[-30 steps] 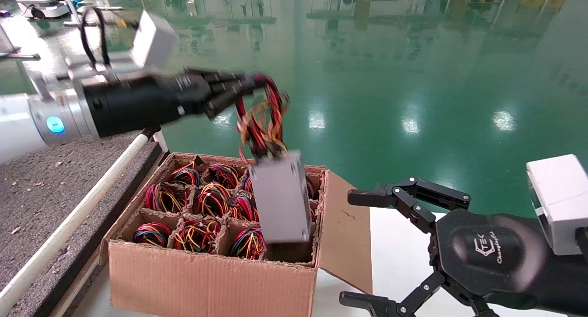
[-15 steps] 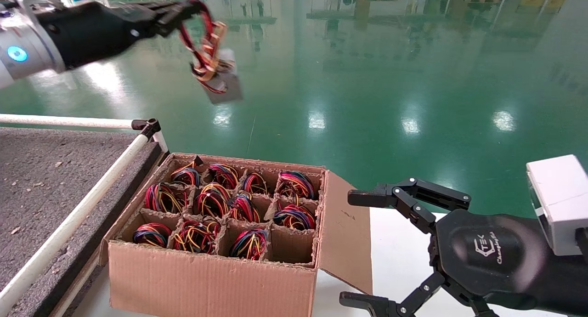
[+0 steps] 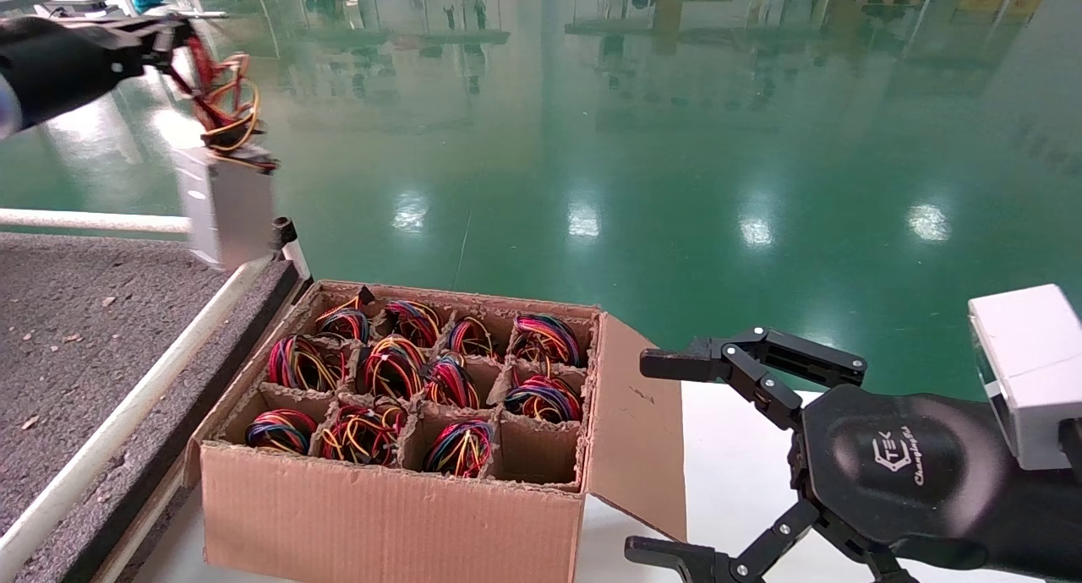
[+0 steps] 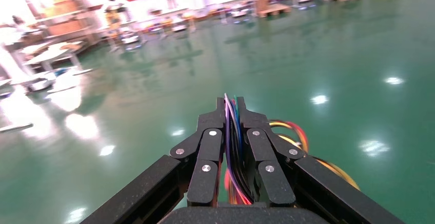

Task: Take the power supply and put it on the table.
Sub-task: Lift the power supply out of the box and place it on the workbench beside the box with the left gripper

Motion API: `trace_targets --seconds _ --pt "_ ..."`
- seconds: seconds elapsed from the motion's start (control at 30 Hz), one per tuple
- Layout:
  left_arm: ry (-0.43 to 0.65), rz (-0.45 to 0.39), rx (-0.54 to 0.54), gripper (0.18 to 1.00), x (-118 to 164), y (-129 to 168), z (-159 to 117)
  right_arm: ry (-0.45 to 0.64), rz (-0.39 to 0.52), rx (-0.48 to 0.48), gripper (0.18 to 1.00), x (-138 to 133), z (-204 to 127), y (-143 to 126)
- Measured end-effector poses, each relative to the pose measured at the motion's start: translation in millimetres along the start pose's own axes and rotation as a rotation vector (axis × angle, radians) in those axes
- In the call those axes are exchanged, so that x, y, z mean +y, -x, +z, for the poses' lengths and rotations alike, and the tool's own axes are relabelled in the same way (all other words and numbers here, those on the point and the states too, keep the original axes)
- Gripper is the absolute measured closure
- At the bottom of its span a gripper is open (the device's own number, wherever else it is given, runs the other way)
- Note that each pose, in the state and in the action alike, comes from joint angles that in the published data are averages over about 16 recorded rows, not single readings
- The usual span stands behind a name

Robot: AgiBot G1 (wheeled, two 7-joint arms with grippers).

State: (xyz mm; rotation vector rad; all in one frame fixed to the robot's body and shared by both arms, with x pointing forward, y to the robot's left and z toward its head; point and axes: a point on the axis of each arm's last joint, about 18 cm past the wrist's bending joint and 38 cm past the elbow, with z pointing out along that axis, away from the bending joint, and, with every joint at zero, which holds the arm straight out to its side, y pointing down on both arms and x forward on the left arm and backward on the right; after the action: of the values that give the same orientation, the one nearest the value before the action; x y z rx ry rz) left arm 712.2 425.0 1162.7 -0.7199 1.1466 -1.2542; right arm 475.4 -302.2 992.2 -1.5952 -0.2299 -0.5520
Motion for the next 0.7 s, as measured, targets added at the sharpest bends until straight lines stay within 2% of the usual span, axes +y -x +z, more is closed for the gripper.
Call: trace_targets --seconds 0.33,0.7 --pt "0.070 0.022 -0.124 0.970 31.1 25.7 -7.5 0.000 0.000 0.000 0.178 0.0 0.0 0.0" --pt "0.106 0.039 -0.153 0.970 51.9 20.3 -3.5 0.000 0.000 0.000 0.178 0.0 0.0 0.0"
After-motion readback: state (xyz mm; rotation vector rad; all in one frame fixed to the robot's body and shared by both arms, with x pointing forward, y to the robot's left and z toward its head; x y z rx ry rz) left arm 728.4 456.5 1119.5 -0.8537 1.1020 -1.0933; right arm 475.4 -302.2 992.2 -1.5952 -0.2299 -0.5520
